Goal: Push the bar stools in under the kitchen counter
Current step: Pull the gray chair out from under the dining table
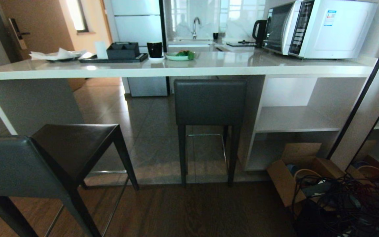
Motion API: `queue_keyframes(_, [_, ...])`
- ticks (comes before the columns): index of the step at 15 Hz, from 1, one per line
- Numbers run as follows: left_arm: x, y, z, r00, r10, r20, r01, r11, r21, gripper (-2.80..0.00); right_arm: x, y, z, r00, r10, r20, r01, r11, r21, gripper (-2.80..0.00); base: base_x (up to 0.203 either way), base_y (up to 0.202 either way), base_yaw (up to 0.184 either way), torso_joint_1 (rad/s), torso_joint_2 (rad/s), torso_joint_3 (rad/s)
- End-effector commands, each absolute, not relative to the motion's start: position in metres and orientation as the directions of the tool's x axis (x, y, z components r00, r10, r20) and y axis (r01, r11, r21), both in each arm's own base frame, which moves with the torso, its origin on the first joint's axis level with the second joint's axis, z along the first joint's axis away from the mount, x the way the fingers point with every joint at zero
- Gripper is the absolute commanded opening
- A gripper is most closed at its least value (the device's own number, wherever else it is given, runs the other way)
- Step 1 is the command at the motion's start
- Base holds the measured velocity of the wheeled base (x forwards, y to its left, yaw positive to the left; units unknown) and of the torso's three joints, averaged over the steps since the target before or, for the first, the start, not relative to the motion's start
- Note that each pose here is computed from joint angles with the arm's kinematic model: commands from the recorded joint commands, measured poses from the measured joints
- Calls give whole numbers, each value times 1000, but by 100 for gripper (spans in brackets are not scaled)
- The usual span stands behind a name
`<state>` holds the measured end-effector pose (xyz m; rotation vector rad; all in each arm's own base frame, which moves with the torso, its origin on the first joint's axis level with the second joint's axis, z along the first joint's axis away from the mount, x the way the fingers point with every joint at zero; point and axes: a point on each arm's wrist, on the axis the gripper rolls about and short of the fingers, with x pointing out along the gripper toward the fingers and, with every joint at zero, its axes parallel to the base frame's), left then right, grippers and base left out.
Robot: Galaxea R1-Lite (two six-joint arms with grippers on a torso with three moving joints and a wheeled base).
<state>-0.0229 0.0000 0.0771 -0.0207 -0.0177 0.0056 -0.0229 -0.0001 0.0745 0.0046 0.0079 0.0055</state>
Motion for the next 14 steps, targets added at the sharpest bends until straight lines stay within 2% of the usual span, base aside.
queue_keyframes(1, [-23, 0, 77, 1000, 6, 14, -6, 1000, -22, -280, -23, 0, 74, 1000, 6, -11, -6, 1000, 5, -280, 0, 0, 0, 0, 0, 0])
queue_keyframes(4, [-23, 0, 77, 1000, 7, 16, -7, 1000, -22, -280, -23, 0, 74, 1000, 6, -11, -6, 1000, 5, -280, 73, 0, 1, -1, -1, 3])
queue_keyframes(14, [-23, 0, 77, 1000, 6, 17, -5, 1000, -22, -280, -23, 0, 74, 1000, 6, -11, -6, 1000, 5, -280, 195, 0, 1, 3, 3, 2])
